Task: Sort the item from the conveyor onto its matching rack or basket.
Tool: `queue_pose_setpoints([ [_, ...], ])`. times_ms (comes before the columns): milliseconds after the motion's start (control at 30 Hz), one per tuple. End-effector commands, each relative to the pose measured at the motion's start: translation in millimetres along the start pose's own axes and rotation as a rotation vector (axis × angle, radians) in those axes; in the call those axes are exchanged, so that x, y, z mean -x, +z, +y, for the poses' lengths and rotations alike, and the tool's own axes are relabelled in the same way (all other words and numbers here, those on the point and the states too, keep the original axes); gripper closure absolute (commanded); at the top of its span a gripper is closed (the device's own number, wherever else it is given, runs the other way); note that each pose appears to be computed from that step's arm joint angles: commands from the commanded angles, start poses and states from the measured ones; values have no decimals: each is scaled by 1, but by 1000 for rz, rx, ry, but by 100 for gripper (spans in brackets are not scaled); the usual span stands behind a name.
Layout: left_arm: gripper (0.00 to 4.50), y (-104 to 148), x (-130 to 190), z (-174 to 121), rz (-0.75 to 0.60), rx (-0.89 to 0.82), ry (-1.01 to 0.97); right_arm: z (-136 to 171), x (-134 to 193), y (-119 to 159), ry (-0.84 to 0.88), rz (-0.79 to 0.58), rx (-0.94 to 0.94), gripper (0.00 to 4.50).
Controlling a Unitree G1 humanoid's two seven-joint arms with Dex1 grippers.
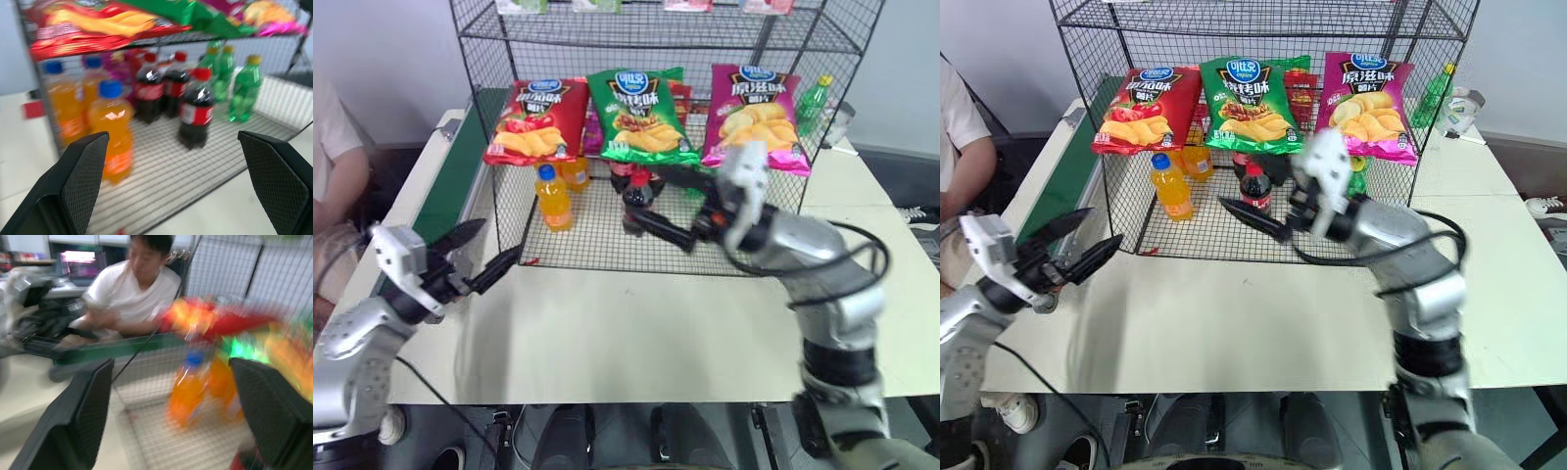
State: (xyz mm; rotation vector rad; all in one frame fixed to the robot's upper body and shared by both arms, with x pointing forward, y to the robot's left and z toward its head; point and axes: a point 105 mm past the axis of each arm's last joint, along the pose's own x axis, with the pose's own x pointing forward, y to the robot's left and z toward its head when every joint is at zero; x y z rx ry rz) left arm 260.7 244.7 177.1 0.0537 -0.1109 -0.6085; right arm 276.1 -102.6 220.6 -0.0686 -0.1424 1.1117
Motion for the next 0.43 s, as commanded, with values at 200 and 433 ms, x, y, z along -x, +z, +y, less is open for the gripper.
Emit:
queue_pose_setpoints([
  [200,0,9,28,41,93,-25,96,8,59,-34,29,108,-29,59],
  [433,0,-15,35,37,184,16,59,4,81,-53,30,206,-5,59],
])
